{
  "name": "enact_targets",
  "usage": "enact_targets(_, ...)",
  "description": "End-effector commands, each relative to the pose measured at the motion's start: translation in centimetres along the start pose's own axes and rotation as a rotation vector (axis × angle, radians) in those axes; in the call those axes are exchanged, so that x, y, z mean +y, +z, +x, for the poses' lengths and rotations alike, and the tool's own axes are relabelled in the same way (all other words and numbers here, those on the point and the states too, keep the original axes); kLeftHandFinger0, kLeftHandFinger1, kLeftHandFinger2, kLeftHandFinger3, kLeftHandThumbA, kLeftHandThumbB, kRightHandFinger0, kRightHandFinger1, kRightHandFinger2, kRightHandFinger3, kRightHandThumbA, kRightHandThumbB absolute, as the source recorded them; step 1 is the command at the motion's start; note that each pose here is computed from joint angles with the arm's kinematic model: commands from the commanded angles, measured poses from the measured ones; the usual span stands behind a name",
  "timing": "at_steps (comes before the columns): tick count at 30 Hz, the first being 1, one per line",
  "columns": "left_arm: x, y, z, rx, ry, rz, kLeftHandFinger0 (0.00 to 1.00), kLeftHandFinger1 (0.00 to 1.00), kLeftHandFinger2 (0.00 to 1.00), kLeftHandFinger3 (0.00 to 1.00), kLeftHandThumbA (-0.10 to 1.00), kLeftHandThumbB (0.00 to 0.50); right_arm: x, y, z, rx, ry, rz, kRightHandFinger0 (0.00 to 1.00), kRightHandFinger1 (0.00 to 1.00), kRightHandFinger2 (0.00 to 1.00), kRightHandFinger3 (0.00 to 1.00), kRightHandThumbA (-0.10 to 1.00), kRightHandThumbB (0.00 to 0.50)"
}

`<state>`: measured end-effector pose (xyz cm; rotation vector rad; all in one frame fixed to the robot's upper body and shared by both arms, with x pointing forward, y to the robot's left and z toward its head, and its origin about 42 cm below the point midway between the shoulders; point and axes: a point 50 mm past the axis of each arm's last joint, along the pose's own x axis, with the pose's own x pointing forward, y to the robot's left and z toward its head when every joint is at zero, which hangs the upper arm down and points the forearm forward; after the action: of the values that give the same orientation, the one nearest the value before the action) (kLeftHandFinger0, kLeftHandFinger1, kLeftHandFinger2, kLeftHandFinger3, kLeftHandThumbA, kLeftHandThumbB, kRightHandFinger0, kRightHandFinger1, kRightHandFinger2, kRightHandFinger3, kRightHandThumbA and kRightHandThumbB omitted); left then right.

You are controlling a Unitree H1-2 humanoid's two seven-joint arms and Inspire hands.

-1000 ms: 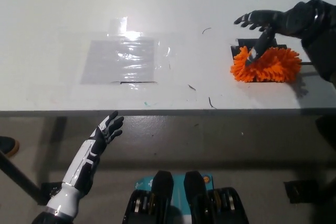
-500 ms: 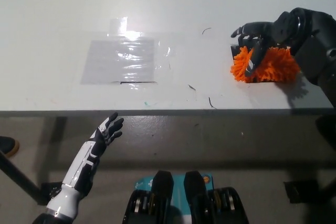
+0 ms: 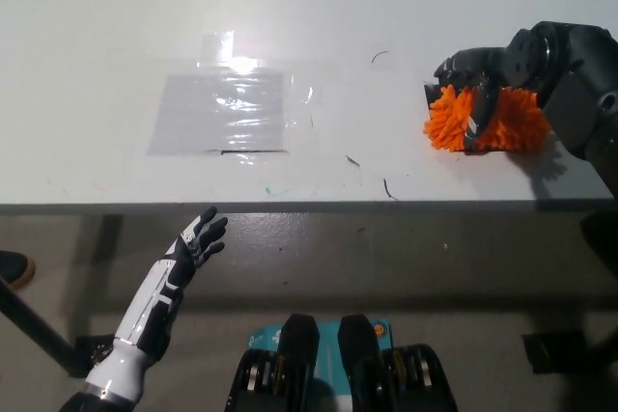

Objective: The robot uses it right hand to pick up an extended orange duster kept in the middle of the desk and presses its handle against the desk to collapse it

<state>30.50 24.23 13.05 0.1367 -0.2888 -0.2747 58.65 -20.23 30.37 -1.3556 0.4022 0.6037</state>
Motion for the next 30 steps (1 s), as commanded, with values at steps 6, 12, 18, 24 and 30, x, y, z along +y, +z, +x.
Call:
enact_targets(6,0.4,0.7,0.3,-0.030,-0.016,0.012,1.00,1.00,1.00,1.00,1.00,0.178,-1.1,-0.4,-0.4,-0.028,-0.022,-0.040,1.00,1.00,1.00,1.00,1.00,0.389)
enact_targets(12,0.4,0.8,0.4,-0.035,-0.016,0.016,1.00,1.00,1.00,1.00,1.00,0.178,0.3,-1.0,0.4,0.013,-0.015,-0.041,1.00,1.00,1.00,1.00,1.00,0.409)
enact_targets(18,0.4,0.9,0.4,-0.036,-0.010,0.006,1.00,1.00,1.00,1.00,1.00,0.165,0.7,-1.0,0.6,0.015,0.021,-0.012,1.00,1.00,1.00,1.00,1.00,0.345)
enact_targets(24,0.5,1.0,0.6,-0.036,-0.018,0.012,1.00,1.00,1.00,1.00,1.00,0.152,0.4,-1.1,0.7,0.016,-0.119,-0.010,1.00,1.00,1.00,1.00,0.52,0.131)
enact_targets(30,0.5,0.9,0.6,-0.044,-0.015,0.005,1.00,1.00,1.00,1.00,1.00,0.151,0.3,-1.4,0.8,-0.018,-0.401,-0.062,0.06,0.40,0.60,0.55,-0.10,0.167)
